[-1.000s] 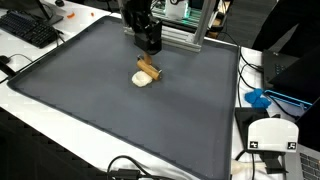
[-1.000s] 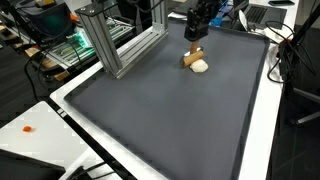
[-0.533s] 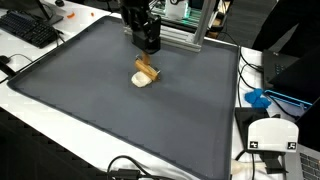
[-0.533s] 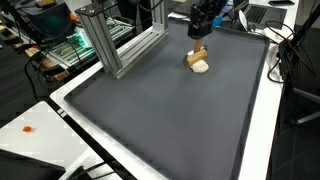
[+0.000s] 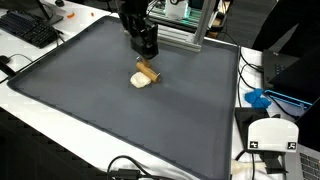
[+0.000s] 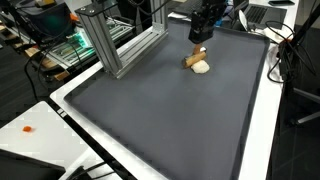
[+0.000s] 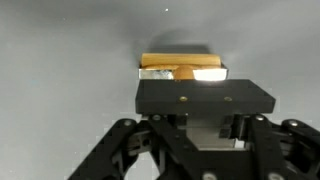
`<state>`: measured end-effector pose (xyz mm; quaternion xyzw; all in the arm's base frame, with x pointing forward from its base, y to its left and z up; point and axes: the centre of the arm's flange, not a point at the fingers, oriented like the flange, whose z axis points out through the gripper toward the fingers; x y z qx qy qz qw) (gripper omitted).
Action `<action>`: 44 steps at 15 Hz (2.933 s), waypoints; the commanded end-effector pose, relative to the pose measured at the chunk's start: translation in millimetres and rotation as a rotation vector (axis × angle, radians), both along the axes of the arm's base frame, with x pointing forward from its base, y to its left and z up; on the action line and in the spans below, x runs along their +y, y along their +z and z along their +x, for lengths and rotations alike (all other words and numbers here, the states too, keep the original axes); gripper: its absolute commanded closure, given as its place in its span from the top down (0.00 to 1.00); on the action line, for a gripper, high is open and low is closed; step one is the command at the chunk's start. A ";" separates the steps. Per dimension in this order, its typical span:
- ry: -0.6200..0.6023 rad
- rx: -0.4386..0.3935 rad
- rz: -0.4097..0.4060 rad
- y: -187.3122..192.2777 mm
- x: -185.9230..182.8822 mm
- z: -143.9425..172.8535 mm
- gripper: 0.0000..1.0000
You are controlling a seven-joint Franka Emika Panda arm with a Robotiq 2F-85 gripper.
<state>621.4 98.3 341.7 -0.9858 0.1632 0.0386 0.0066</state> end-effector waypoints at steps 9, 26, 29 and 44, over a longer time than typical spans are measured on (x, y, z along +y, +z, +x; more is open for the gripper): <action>-0.069 -0.102 0.005 8.0 -13.0 14.9 0.35; -0.116 -0.174 -0.017 14.5 -20.8 32.7 0.35; -0.121 -0.185 -0.021 17.2 -23.0 38.0 0.35; -0.126 -0.138 -0.017 6.6 -26.0 45.1 0.35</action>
